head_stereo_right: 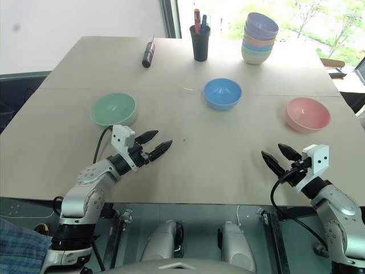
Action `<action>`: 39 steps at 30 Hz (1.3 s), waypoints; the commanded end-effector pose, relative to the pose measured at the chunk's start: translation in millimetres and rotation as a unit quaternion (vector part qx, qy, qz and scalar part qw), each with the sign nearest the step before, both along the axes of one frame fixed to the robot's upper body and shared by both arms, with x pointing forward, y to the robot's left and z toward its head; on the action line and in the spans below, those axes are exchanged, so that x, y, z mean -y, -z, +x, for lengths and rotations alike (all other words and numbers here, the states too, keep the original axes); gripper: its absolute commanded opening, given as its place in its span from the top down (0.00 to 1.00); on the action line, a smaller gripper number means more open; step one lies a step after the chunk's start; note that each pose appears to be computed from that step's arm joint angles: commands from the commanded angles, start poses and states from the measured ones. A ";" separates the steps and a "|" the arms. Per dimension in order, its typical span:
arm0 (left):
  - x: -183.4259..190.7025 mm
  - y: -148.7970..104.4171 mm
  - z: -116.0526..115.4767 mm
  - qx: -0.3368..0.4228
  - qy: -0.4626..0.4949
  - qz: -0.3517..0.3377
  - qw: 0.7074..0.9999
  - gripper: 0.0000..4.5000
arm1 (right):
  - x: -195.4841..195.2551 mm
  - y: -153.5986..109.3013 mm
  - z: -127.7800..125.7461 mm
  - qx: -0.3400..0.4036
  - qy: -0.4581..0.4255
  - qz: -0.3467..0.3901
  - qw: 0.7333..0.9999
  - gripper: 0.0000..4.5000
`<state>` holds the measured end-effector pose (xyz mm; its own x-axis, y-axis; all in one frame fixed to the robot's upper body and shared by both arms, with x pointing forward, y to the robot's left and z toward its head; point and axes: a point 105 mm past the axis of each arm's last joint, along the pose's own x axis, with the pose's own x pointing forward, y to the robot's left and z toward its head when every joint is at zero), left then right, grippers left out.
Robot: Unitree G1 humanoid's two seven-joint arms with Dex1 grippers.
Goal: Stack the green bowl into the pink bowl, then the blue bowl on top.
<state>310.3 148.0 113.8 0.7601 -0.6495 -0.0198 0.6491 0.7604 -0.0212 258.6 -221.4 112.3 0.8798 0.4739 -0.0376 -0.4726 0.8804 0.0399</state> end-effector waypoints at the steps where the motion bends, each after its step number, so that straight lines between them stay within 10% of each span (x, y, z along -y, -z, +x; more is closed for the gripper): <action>1: 1.5 -18.0 -3.9 0.040 0.008 -0.004 0.999 0.16 | 6.7 -10.6 -2.6 0.024 -0.001 -0.013 1.000 0.26; 23: 12.5 -24.9 -4.1 0.054 0.060 -0.023 0.996 0.16 | 10.2 -8.0 -4.9 0.036 0.008 -0.033 0.999 0.26; 39: 52.7 -66.5 -37.2 0.119 0.227 -0.098 0.962 0.16 | 63.2 -40.4 48.0 0.057 0.078 -0.291 0.952 0.26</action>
<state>281.3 102.7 162.2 0.4280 -0.8751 0.2256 0.8984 0.4392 -0.0006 302.6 -281.9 141.7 0.9477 0.2676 -0.1739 -0.3187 0.8227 -0.4707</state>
